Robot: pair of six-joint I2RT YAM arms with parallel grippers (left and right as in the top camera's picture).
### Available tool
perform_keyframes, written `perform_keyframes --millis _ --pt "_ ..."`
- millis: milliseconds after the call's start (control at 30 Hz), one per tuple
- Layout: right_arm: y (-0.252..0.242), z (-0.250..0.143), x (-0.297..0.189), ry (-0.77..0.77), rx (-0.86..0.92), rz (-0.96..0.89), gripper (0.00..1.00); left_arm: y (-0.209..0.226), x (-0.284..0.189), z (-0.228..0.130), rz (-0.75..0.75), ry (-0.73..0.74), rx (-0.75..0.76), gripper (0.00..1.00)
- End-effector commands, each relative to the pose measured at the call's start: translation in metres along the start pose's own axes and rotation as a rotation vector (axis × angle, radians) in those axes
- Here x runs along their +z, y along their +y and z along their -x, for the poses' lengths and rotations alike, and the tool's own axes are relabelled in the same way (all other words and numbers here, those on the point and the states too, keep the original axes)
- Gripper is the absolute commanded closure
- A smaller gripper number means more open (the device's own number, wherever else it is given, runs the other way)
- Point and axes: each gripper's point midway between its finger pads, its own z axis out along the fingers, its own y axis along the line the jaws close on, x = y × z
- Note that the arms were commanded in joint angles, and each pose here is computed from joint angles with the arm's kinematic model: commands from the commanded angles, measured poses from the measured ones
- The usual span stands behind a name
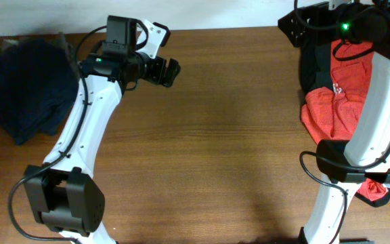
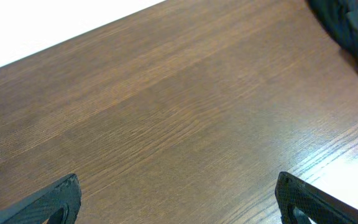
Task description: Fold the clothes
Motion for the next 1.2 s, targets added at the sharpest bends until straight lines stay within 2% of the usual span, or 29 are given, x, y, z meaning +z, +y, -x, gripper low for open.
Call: perform_keyframes --millis 0,100,200,433,600,667,800,867,900,933,1000,1167 --pt "-0.002 -0.003 0.003 0.010 0.022 0.006 0.01 0.039 -0.002 -0.004 0.212 0.011 -0.188 0.01" --pt "-0.010 -0.003 0.000 0.008 0.032 -0.009 0.01 0.059 -0.008 -0.008 0.265 -0.008 -0.366 0.01" --pt "-0.010 -0.003 0.000 0.008 0.033 -0.010 0.01 0.064 -0.005 -0.012 0.272 -0.010 -0.438 0.01" --pt "0.012 0.005 -0.022 -0.038 -0.010 -0.005 0.01 0.055 0.002 -0.009 0.253 -0.012 -0.426 0.01" --pt "0.075 0.013 -0.093 -0.153 -0.114 0.018 0.01 0.055 0.001 -0.009 0.253 -0.012 -0.426 0.01" --pt "0.100 0.000 -0.129 -0.168 -0.131 0.028 0.01 0.055 0.001 -0.009 0.253 -0.012 -0.426 0.01" --pt "0.101 -0.036 -0.163 -0.126 -0.217 -0.087 0.01 0.056 0.001 -0.009 0.253 -0.012 -0.427 0.01" --pt "0.103 -0.046 -0.170 -0.150 -0.392 -0.121 0.01 0.056 0.001 -0.009 0.253 -0.012 -0.427 0.01" --pt "0.103 -0.049 -0.168 -0.212 -0.540 -0.156 0.01 0.056 0.001 -0.009 0.253 -0.012 -0.427 0.01" --pt "0.102 -0.050 -0.165 -0.238 -0.571 -0.170 0.01 0.056 0.001 -0.009 0.253 -0.012 -0.427 0.01" --pt "0.097 -0.062 -0.147 -0.382 -0.613 -0.199 0.01 0.056 0.001 -0.009 0.253 -0.012 -0.427 0.00" --pt "0.088 -0.116 -0.108 -0.519 -0.583 -0.181 0.01 0.056 0.001 -0.009 0.253 -0.012 -0.427 0.01"
